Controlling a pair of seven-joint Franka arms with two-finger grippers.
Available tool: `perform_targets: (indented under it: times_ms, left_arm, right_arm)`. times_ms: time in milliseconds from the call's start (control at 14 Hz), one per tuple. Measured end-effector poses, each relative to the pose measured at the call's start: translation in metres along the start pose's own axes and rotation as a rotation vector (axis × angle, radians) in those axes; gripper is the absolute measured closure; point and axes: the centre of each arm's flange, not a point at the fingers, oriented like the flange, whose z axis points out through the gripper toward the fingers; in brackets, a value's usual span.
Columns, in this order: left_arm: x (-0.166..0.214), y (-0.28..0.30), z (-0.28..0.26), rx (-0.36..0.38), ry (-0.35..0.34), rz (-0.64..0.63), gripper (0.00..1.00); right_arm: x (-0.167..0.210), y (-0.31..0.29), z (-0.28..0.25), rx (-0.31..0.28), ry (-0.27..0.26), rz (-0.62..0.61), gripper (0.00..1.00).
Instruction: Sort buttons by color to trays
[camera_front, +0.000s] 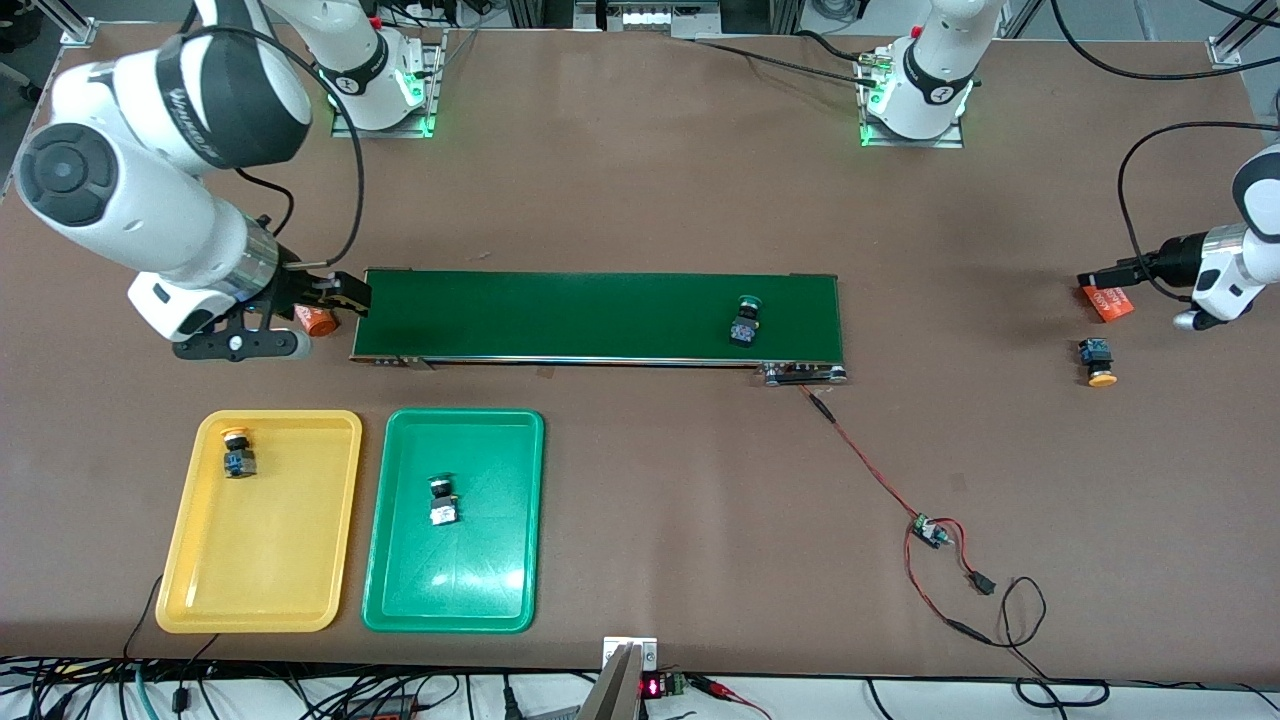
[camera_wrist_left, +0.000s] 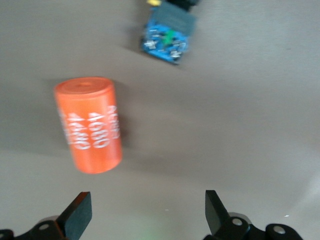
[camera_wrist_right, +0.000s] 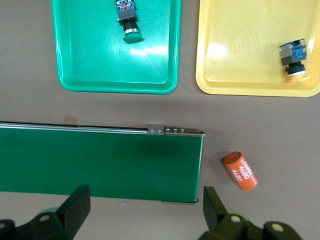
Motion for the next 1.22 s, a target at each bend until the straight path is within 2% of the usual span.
perform_targets:
  times_ms: [214, 429, 643, 1001, 1215]
  left_arm:
    - [0.003, -0.009, 0.000, 0.041, 0.051, 0.011, 0.00]
    - [0.006, -0.012, 0.022, 0.049, 0.100, 0.011, 0.00]
    - [0.008, -0.015, 0.037, 0.064, 0.109, 0.022, 0.00]
    - [0.015, -0.019, 0.037, 0.144, 0.151, 0.079, 0.00]
    - [0.018, -0.021, 0.042, 0.146, 0.165, 0.085, 0.00]
  right_arm:
    - [-0.021, -0.031, 0.021, -0.001, 0.008, 0.045, 0.00]
    - [-0.043, -0.066, 0.038, -0.010, -0.010, 0.053, 0.00]
    - [-0.055, -0.083, 0.057, -0.011, -0.012, 0.046, 0.00]
    - [-0.075, -0.116, 0.087, 0.006, 0.029, 0.069, 0.00]
    - [-0.089, -0.136, 0.101, -0.024, 0.043, 0.094, 0.00]
